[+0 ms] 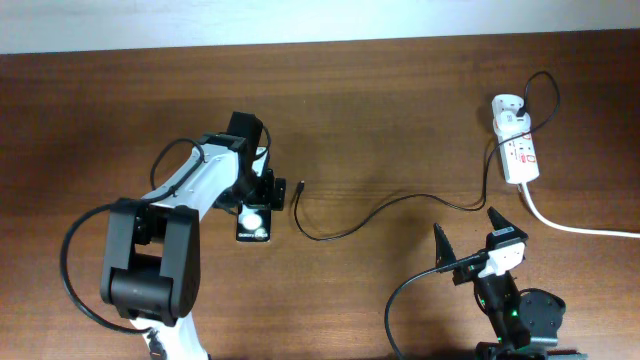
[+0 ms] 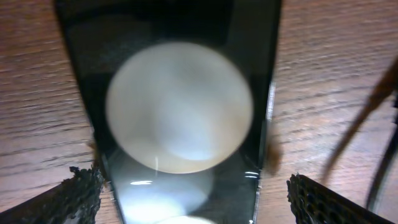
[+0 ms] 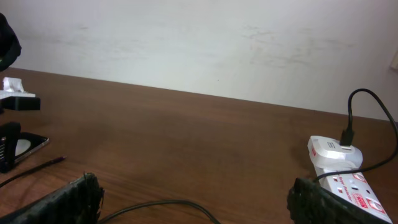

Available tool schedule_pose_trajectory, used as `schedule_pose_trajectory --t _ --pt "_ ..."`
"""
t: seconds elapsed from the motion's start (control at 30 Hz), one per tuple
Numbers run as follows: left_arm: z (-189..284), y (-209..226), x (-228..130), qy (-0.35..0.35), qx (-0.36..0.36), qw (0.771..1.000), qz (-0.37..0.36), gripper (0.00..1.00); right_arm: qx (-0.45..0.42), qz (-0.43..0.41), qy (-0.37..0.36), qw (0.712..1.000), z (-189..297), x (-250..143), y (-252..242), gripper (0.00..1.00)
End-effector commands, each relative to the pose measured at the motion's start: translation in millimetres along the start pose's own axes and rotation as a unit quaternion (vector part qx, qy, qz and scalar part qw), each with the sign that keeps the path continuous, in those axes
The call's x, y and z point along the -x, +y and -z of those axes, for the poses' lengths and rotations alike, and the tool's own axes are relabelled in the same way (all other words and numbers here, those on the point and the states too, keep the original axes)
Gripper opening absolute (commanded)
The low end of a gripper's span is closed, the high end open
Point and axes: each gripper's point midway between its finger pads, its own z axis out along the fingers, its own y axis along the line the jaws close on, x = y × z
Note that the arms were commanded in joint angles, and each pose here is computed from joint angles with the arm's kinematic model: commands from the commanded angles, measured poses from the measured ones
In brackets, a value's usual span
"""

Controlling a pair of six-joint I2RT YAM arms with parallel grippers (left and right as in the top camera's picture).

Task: Plug charger to phone and switch on socket
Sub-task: 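Close the left gripper on the phone and lift it upright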

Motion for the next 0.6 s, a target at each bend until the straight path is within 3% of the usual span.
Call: schedule_pose_trajectory --t 0.0,0.37,0.57 --pt "-5.4 6.2 1.1 -0.001 0.029 0.999 0.024 1.0 0.008 -0.004 0.001 1.0 -0.1 -1.9 3.6 0.99" --pt "-34.0 -0.6 -6.5 0.029 0.033 0.999 0.015 1.0 0.008 -0.004 0.001 1.0 -0.1 -1.9 3.6 0.99" --pt "-34.9 0.6 -14.7 0.046 0.036 0.998 0.016 0.86 0.008 -0.004 0.001 1.0 -0.1 -1.9 3.6 0.99"
